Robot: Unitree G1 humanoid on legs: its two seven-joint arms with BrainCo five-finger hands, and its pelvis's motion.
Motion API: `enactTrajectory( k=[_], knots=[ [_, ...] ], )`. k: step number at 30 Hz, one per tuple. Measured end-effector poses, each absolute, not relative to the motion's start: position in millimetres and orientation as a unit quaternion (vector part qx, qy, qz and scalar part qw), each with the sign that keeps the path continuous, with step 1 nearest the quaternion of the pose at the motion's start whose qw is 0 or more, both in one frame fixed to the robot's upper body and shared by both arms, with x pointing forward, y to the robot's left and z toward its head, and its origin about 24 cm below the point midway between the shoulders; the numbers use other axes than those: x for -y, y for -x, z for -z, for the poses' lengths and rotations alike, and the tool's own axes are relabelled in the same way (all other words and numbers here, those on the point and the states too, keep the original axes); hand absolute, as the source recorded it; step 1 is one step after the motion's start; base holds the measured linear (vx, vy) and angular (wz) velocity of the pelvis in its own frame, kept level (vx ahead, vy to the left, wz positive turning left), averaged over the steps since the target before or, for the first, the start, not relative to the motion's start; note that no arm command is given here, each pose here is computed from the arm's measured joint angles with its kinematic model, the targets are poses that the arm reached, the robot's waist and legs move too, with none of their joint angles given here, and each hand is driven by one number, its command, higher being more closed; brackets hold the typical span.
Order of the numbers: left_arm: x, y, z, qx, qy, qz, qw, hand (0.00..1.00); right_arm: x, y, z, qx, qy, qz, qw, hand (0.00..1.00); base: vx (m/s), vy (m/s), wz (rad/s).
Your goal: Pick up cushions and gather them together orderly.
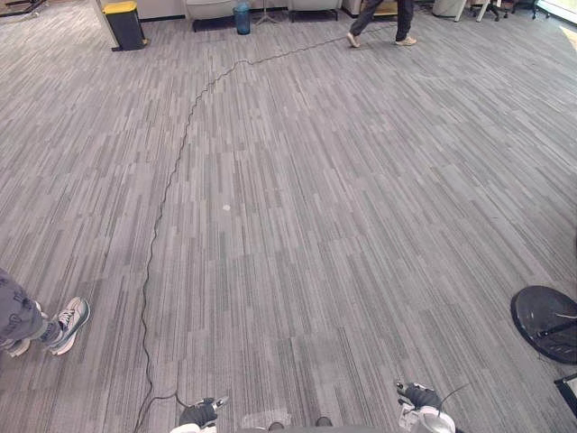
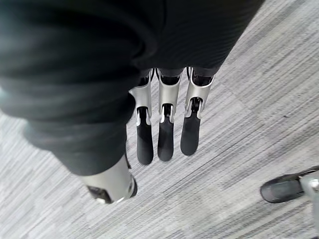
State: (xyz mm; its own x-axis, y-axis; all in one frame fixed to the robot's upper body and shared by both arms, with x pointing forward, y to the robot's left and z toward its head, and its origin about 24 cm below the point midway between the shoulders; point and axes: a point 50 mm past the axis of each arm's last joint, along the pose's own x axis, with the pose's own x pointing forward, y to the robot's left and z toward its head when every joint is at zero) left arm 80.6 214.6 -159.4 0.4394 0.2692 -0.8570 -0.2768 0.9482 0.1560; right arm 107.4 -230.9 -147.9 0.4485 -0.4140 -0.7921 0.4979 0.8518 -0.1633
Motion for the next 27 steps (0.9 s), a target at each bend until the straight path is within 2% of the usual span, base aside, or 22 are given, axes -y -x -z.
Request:
enactTrajectory(
  k=[17,27],
  knots=[
    [-215,-75,161,-0.513,-0.004,-0.163,0.843,0.0,220,-79,160,-0.493,-0.083,0.3,0.812,0.0,0.02,-0.005,0.07],
    [-216,-72,162,-0.52,-0.012,-0.158,0.84,0.0,219,-76,162,-0.5,-0.084,0.299,0.808,0.0,-0.01,-0.001,0.02]
  ],
)
